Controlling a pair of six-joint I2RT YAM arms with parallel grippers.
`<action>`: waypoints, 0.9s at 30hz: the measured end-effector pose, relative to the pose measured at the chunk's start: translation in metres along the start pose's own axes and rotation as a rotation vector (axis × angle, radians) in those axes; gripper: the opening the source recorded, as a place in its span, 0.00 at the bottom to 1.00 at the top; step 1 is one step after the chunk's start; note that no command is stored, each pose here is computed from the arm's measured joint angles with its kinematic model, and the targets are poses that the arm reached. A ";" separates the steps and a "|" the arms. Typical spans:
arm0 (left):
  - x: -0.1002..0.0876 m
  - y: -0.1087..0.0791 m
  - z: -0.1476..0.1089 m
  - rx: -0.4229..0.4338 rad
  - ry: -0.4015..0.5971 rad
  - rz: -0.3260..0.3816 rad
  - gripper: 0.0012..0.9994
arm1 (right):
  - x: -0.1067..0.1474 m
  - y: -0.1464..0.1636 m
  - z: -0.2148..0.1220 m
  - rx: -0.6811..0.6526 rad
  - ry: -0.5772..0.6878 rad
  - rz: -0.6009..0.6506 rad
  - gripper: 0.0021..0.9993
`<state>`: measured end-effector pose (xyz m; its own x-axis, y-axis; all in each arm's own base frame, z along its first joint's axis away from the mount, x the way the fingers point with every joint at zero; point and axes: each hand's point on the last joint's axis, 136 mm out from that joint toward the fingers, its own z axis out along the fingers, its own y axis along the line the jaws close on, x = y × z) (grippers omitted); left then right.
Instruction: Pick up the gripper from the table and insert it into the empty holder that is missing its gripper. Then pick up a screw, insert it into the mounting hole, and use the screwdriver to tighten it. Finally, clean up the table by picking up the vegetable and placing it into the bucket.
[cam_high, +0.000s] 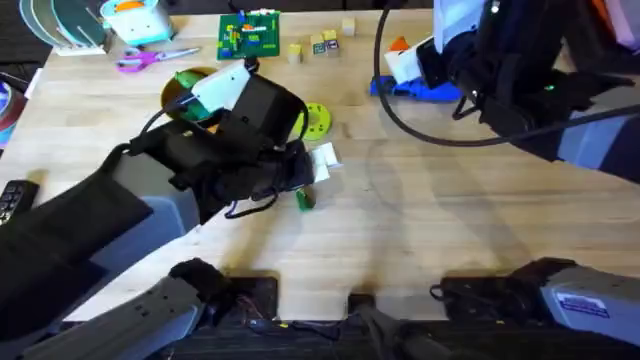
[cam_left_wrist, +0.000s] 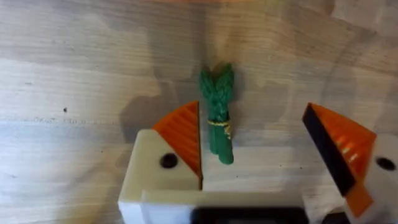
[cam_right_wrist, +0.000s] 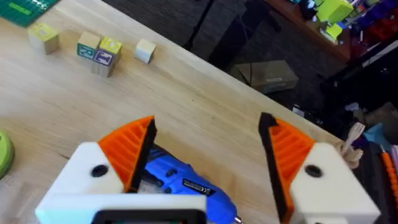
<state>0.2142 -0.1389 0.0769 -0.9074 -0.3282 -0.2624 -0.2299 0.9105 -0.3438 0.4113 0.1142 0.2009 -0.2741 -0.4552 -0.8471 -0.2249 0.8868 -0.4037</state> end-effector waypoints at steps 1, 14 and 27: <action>0.002 0.001 0.000 -0.010 0.001 -0.010 0.99 | 0.000 0.000 0.000 0.000 0.000 0.000 0.99; 0.015 0.012 0.024 -0.170 0.046 -0.034 0.99 | 0.000 0.000 0.000 0.000 0.000 0.056 0.99; 0.014 0.013 0.037 -0.231 0.080 -0.033 0.99 | 0.000 0.000 0.000 0.000 0.000 0.084 0.99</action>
<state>0.2114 -0.1410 0.0353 -0.9211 -0.3457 -0.1788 -0.3255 0.9361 -0.1333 0.4112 0.1143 0.2008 -0.2922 -0.3790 -0.8781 -0.2013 0.9219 -0.3309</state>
